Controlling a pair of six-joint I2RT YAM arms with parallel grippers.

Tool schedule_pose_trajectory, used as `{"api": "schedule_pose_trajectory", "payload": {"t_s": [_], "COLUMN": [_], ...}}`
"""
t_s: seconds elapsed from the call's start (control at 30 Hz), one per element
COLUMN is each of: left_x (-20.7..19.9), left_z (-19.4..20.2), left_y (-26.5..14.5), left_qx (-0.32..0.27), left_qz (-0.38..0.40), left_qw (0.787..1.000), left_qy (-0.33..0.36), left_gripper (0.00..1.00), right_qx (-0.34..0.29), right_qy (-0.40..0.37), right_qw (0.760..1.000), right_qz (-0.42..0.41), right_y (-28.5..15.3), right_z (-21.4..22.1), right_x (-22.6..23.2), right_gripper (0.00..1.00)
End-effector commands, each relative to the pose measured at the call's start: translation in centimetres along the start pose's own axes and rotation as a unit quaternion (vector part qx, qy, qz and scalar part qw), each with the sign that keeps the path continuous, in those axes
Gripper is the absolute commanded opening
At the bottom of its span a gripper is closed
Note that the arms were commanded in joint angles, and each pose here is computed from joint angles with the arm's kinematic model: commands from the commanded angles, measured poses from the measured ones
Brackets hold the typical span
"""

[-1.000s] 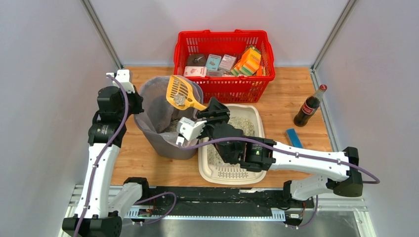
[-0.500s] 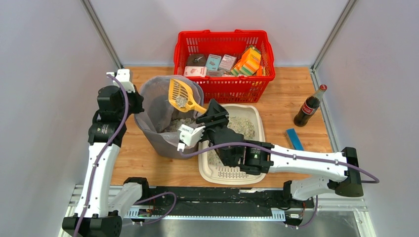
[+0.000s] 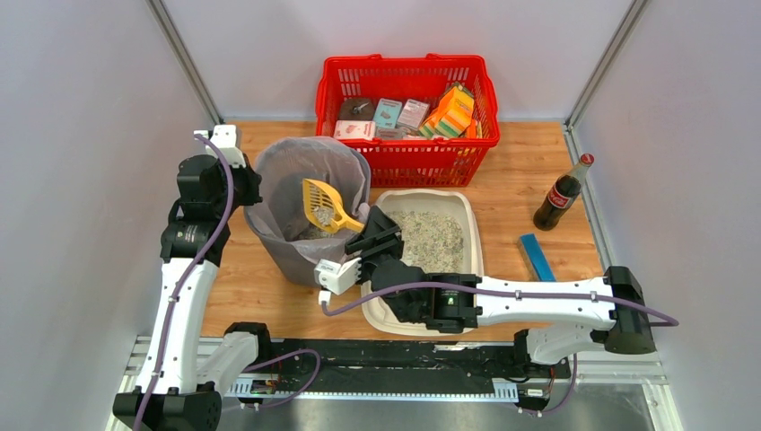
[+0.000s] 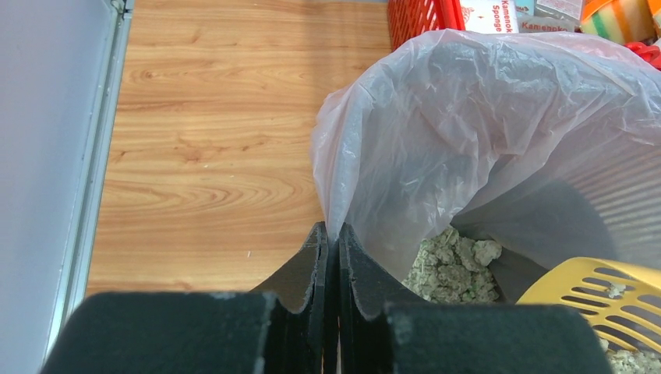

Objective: Clean the litter box

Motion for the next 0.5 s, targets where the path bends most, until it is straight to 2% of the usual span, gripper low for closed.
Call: {"api": "schedule_pose_trajectory", "payload": {"t_s": [0.0,0.23,0.47], "left_x": [-1.1,-1.2,-1.2], "left_z": [0.5,0.6,0.5], "left_y": [0.0,0.0,0.0], "left_qx": [0.022,0.022,0.020], "left_qz": [0.035,0.036,0.034], "left_qw": [0.999,0.999,0.999], "left_qy": [-0.016,-0.016,-0.016], "left_gripper": [0.00,0.00,0.00], "right_qx": [-0.003,-0.001,-0.005], "right_qy": [0.016,-0.020,-0.040], "right_qw": [0.999,0.993,0.991], "right_qz": [0.044,0.113,0.127], "right_y": [-0.9,-1.8,-2.3], "right_z": [0.0,0.6,0.9], "right_x": [-2.6,-5.2,-5.4], "right_gripper": [0.00,0.00,0.00]}}
Point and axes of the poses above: each gripper's point midway between its finger pads, its own y axis out along the fingers, its own x axis along the line the jaws close on, z = x × y, the point moved 5 cm from there along -y, back along the fingers, and after that the axes turned 2 degrees about y, right-handed, at the moved point
